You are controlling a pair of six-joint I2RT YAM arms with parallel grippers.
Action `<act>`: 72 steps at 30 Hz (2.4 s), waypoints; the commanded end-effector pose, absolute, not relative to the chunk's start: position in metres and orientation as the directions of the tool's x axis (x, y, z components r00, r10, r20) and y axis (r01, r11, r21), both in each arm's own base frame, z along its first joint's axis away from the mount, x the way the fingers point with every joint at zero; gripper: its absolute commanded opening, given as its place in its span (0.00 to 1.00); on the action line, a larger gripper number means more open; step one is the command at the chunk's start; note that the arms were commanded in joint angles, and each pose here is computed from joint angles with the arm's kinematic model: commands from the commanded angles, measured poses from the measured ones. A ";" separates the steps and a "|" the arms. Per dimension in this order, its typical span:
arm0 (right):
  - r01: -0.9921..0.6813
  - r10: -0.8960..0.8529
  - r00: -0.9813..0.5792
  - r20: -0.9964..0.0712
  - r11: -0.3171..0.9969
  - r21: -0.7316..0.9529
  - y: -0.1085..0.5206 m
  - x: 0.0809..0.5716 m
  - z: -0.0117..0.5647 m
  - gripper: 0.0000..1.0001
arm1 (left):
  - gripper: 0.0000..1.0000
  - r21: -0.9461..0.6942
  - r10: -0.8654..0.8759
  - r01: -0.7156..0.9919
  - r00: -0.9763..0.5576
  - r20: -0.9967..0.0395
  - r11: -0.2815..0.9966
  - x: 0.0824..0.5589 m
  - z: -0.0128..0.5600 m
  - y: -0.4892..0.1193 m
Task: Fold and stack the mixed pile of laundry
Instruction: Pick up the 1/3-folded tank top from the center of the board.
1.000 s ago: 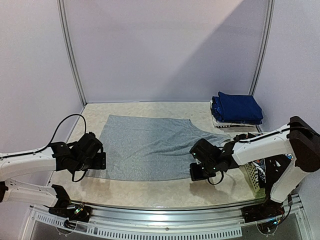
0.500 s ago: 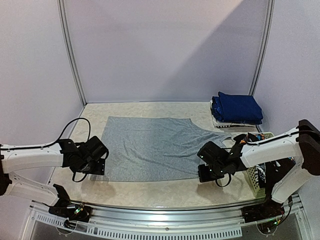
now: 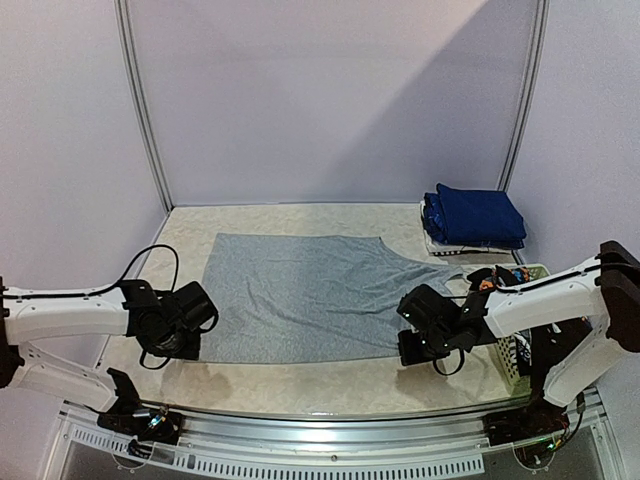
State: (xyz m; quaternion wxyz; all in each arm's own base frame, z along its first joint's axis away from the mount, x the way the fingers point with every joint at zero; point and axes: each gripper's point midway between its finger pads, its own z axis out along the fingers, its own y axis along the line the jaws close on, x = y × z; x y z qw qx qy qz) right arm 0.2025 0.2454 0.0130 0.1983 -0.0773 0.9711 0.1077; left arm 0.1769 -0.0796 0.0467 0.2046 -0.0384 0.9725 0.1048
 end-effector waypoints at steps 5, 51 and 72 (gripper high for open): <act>-0.202 -0.170 -0.933 -0.317 0.977 0.073 0.216 0.186 -0.014 0.00 | 0.47 0.163 -0.108 -0.176 -0.928 -0.358 0.971 0.171 0.027 -0.078; -0.281 -0.250 -0.914 -0.320 0.958 0.056 0.217 0.184 0.062 0.00 | 0.00 -0.036 -0.124 -0.120 -0.925 -0.360 0.992 0.166 0.053 -0.098; -0.239 -0.269 -0.891 -0.365 0.963 -0.126 0.214 0.218 0.078 0.00 | 0.00 0.031 -0.093 -0.126 -0.856 -0.509 0.992 0.201 0.090 -0.093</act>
